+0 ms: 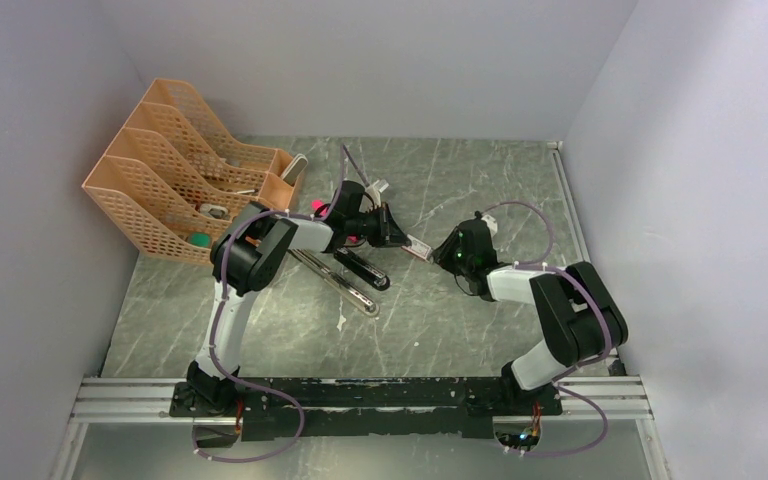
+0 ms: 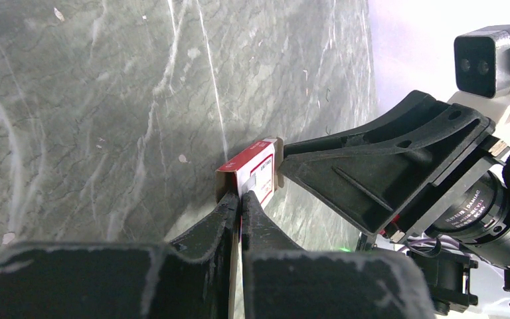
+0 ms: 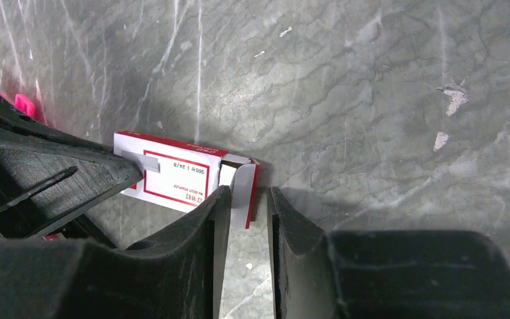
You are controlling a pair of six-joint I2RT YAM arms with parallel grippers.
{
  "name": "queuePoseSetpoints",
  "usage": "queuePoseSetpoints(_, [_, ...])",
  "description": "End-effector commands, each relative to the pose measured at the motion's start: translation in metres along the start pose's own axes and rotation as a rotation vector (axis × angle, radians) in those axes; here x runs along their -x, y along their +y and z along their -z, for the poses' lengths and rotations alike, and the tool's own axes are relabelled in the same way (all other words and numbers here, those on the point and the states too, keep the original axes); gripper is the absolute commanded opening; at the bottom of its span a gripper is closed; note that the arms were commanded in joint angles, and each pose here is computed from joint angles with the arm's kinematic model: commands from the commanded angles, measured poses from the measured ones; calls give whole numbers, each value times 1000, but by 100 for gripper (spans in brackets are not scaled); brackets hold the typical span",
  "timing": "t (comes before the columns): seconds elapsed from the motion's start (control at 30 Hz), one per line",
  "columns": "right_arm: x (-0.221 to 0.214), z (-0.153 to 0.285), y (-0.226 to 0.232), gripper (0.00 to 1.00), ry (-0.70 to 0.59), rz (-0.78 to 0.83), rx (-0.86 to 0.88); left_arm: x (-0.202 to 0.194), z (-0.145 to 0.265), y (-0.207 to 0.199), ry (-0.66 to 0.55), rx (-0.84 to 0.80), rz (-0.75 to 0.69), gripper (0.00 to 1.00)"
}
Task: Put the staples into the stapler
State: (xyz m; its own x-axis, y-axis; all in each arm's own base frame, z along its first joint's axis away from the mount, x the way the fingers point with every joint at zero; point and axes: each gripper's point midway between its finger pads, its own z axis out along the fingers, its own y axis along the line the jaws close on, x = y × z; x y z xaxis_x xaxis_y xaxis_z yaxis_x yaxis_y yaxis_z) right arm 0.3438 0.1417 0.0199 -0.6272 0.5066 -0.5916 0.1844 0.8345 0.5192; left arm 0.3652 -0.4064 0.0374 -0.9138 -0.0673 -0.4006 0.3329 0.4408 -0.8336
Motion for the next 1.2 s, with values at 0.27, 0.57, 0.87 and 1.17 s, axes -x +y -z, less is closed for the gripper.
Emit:
queuePoseSetpoints(0.27, [0, 7, -16, 19, -3, 23, -79, 16, 9, -20, -45, -42, -47, 7])
queuePoseSetpoints(0.57, [-9, 0, -10, 16, 54, 42, -48, 16, 9, -21, -44, -45, -49, 7])
queuePoseSetpoints(0.87, [-14, -4, -10, 15, 81, 47, -45, 16, 10, -22, -43, -47, -50, 7])
queuePoseSetpoints(1.17, [-7, 1, -20, 0, 54, 45, -75, 21, 13, -22, -51, -52, -50, 7])
